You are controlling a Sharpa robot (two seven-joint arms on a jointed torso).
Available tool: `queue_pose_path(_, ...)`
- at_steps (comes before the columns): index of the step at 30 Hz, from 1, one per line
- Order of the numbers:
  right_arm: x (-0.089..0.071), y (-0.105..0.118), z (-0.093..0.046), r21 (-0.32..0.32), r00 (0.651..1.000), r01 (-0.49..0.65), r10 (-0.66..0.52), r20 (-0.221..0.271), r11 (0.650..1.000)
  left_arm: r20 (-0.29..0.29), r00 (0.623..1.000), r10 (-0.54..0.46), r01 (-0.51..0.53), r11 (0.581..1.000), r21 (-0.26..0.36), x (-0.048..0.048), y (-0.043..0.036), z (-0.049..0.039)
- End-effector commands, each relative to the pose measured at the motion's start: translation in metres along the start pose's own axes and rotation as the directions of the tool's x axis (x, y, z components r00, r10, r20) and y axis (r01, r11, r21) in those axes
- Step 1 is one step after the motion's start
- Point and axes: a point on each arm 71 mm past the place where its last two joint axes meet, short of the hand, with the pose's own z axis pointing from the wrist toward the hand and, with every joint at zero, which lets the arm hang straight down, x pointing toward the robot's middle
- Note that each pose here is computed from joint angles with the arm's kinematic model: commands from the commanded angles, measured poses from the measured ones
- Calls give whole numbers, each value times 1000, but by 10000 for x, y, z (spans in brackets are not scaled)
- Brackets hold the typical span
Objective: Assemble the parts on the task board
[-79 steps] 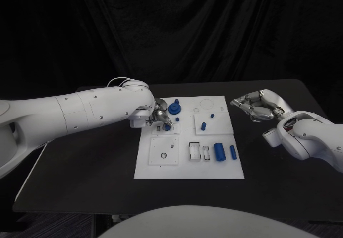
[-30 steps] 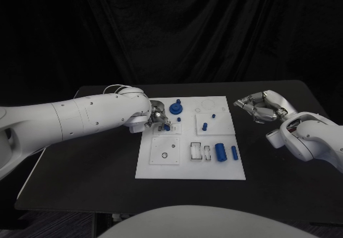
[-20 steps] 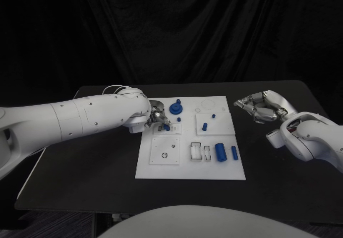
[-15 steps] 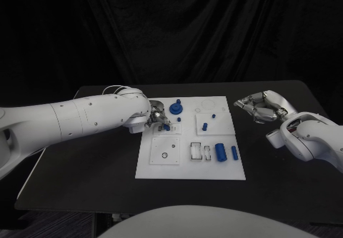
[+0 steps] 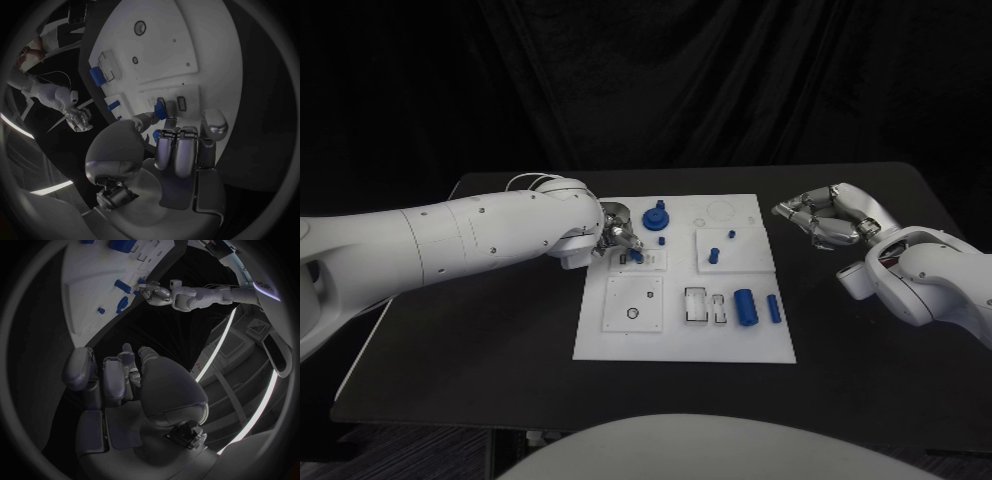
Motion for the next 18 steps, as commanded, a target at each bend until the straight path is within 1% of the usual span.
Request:
queue_pose_path(1, 15, -18, -4, 15, 1000, -1, 1, -10, 1000, 4, 1000, -4, 4, 1000, -2, 22, 32, 12)
queue_pose_path(18, 14, -27, -4, 20, 1000, -1, 1, -13, 1000, -15, 1000, 3, -3, 1000, -10, 47, 55, 9)
